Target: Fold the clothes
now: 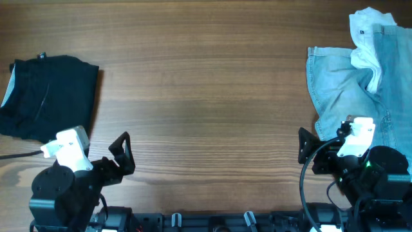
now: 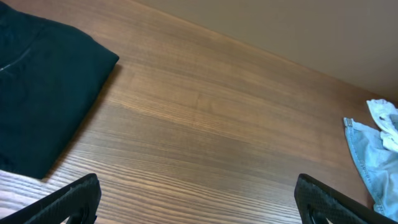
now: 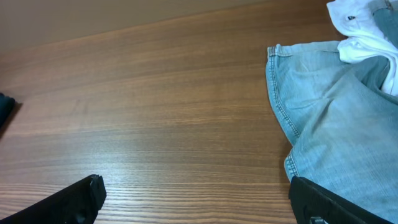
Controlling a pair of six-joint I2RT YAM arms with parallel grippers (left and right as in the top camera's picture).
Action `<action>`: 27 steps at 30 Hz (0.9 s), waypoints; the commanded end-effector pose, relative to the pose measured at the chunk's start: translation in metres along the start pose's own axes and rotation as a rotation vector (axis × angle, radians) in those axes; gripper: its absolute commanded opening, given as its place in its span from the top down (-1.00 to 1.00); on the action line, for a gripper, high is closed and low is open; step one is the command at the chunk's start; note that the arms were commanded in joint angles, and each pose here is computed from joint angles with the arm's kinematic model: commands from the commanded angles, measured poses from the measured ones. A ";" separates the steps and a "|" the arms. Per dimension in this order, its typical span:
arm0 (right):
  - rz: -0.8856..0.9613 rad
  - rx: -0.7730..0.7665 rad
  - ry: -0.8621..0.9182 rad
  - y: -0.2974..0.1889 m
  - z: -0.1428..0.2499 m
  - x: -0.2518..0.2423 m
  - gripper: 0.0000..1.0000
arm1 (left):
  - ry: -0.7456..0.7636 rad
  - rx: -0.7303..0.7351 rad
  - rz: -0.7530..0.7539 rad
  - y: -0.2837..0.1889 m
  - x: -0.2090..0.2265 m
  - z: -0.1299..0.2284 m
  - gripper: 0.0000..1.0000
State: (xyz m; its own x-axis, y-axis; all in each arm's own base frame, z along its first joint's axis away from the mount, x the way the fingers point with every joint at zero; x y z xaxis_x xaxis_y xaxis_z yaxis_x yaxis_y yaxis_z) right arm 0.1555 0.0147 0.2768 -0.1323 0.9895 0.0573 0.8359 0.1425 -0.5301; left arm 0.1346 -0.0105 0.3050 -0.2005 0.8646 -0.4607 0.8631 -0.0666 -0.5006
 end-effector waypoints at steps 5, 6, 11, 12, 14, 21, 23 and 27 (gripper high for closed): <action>0.009 0.005 -0.019 0.001 0.002 -0.001 -0.99 | -0.007 0.061 -0.052 -0.001 0.010 0.014 -1.00; 0.009 0.004 -0.019 0.001 0.002 -0.001 -1.00 | -0.007 0.061 -0.052 -0.001 0.010 0.014 -1.00; 0.004 -0.086 -0.045 0.003 0.013 0.001 -0.99 | -0.007 0.061 -0.052 -0.001 0.010 0.014 -1.00; -0.007 -0.149 -0.066 0.009 0.015 0.003 -1.00 | -0.007 0.061 -0.052 -0.001 0.010 0.014 -1.00; -0.033 -0.312 -0.117 0.021 0.019 0.007 -1.00 | -0.007 0.061 -0.052 -0.001 0.010 0.014 -1.00; -0.012 -0.697 -0.225 0.050 0.025 0.008 -0.99 | -0.007 0.061 -0.052 -0.001 0.010 0.014 -1.00; -0.001 -0.696 -0.278 0.067 0.039 0.007 -0.99 | -0.007 0.061 -0.052 -0.001 0.010 0.014 -1.00; -0.031 -0.576 -0.199 0.087 0.063 0.005 -0.99 | -0.007 0.061 -0.052 -0.001 0.010 0.014 -1.00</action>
State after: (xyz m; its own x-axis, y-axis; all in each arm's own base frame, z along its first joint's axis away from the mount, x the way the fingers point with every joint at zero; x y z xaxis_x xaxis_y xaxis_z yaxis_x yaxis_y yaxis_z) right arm 0.1942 0.0320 0.1721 -0.2275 0.9643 -0.1358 0.9736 0.2276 -0.0148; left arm 0.1263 -0.0098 0.2904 -0.2385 0.8675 -0.4365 0.8183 -0.0626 -0.5714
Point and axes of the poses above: each gripper's point midway between its finger pads, its own y axis out along the fingers, its own x axis along the line the jaws close on, z = x × y, the point moved 5 cm from there along -y, back along the fingers, and after that the axes turned 10 degrees about -y, right-handed, at the moved point
